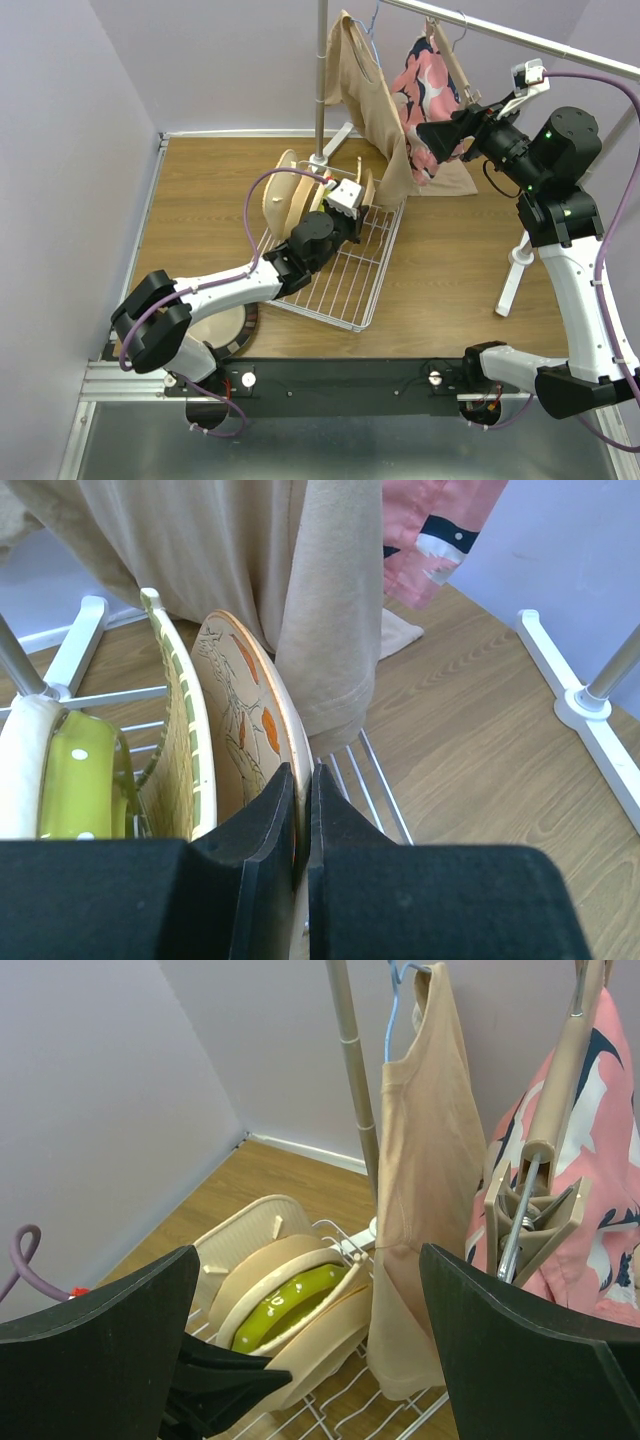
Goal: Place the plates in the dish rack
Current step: Insert the plate into the dish rack
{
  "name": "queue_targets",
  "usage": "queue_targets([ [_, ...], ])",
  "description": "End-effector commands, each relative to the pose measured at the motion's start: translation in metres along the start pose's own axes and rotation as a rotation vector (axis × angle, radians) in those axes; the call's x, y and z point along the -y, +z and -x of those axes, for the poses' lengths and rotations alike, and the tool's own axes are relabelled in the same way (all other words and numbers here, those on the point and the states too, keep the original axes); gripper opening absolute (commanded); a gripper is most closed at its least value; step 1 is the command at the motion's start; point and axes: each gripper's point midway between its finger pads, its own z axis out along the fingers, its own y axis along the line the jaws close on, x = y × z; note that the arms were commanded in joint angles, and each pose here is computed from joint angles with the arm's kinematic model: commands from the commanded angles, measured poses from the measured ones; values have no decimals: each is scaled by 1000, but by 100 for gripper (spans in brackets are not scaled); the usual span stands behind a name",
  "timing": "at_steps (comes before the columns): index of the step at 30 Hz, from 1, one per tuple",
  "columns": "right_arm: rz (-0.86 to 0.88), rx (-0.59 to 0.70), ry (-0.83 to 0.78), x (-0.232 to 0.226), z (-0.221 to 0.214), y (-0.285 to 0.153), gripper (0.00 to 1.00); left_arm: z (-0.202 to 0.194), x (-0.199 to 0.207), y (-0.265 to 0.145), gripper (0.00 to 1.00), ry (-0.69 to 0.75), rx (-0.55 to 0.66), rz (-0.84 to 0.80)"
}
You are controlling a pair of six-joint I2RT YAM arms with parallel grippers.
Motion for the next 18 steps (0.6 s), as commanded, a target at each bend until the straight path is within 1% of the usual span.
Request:
queue_targets([
  [1,17,12,8,-3,3,-4,100,18,-27,-5,1,-11,69,114],
  [4,19,8,10,-3,2,-4,100,17,-31,-8,6,-22,69,129],
  [14,20,6,15,-3,1,-3,100,17,-34,-10,13,-28,69,145],
  [18,21,4,16,-3,0,-4,100,16,-35,-11,17,-24,67,148],
])
